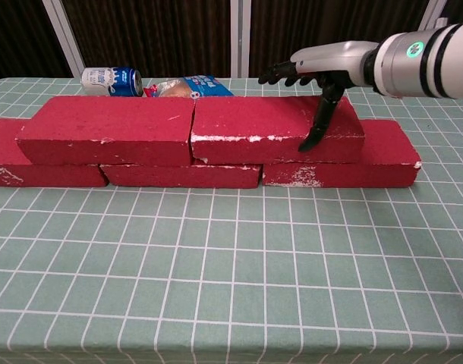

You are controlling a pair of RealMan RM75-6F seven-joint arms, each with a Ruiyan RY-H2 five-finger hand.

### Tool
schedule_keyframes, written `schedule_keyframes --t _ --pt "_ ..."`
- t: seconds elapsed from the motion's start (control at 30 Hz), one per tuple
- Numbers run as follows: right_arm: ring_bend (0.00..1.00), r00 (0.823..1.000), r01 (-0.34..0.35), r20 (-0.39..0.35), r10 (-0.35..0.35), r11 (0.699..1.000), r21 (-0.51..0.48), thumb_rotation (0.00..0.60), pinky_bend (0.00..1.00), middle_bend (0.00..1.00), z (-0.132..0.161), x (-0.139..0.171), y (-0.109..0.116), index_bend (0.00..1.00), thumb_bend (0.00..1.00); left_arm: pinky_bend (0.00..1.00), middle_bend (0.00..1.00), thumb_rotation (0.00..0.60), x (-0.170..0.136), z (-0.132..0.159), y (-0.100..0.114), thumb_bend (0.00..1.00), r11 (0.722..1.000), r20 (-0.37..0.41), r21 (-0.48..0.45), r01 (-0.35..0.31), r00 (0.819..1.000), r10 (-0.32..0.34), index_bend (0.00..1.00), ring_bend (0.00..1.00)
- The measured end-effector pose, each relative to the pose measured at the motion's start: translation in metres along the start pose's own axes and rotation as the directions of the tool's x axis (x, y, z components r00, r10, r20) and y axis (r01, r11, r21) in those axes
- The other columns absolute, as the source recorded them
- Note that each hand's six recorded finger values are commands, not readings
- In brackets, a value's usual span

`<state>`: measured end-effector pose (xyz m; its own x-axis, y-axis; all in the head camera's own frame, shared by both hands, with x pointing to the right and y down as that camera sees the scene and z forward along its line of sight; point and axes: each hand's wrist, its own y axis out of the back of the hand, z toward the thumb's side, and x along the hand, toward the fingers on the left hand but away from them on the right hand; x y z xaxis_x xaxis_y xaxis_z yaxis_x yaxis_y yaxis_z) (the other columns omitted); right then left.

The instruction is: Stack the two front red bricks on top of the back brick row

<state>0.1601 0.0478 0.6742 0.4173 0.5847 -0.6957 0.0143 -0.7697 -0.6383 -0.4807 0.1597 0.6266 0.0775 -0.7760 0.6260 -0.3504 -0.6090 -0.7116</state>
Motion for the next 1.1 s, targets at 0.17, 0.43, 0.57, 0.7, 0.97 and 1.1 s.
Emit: schedule_keyframes --t 0.17,0.43,0.57,0.7,0.97,1.1 --pt "0.0 0.995 0.1 0.017 -0.101 0.993 0.07 0.6 0.0 0.0 -0.02 0.033 0.022 0.0 0.0 0.0 0.0 0.6 -0.004 0.006 0.005 0.07 0.999 0.017 0.018 -0.034 0.999 0.033 0.04 0.0" --pt "0.0 0.945 0.273 0.122 -0.304 0.937 0.218 0.6 0.0 0.0 -0.088 0.123 0.033 0.0 0.0 0.0 0.0 0.6 -0.016 0.017 0.015 0.07 0.99 0.048 0.054 -0.127 0.991 0.125 0.04 0.0" --pt "0.0 0.907 0.301 0.219 -0.359 0.918 0.259 0.6 0.0 0.0 -0.131 0.182 0.014 0.0 0.0 0.0 0.0 0.6 -0.026 0.019 0.014 0.07 0.984 0.055 0.08 -0.16 0.986 0.156 0.04 0.0" --pt "0.0 0.862 0.328 0.298 -0.411 0.899 0.291 0.6 0.0 0.0 -0.166 0.233 -0.005 0.0 0.0 0.0 0.0 0.6 -0.038 0.019 0.01 0.07 0.977 0.057 0.116 -0.179 0.983 0.174 0.04 0.0" --pt "0.0 0.803 0.342 0.409 -0.433 0.897 0.279 0.6 0.0 0.0 -0.209 0.301 -0.058 0.0 0.0 0.0 0.0 0.6 -0.06 0.019 0.011 0.07 0.943 0.076 0.183 -0.279 0.96 0.269 0.04 0.0" --pt "0.0 0.795 0.354 0.434 -0.424 0.905 0.236 0.6 0.0 0.0 -0.217 0.314 -0.073 0.0 0.0 0.0 0.0 0.6 -0.067 0.013 0.005 0.07 0.916 0.075 0.265 -0.3 0.954 0.291 0.04 0.0"
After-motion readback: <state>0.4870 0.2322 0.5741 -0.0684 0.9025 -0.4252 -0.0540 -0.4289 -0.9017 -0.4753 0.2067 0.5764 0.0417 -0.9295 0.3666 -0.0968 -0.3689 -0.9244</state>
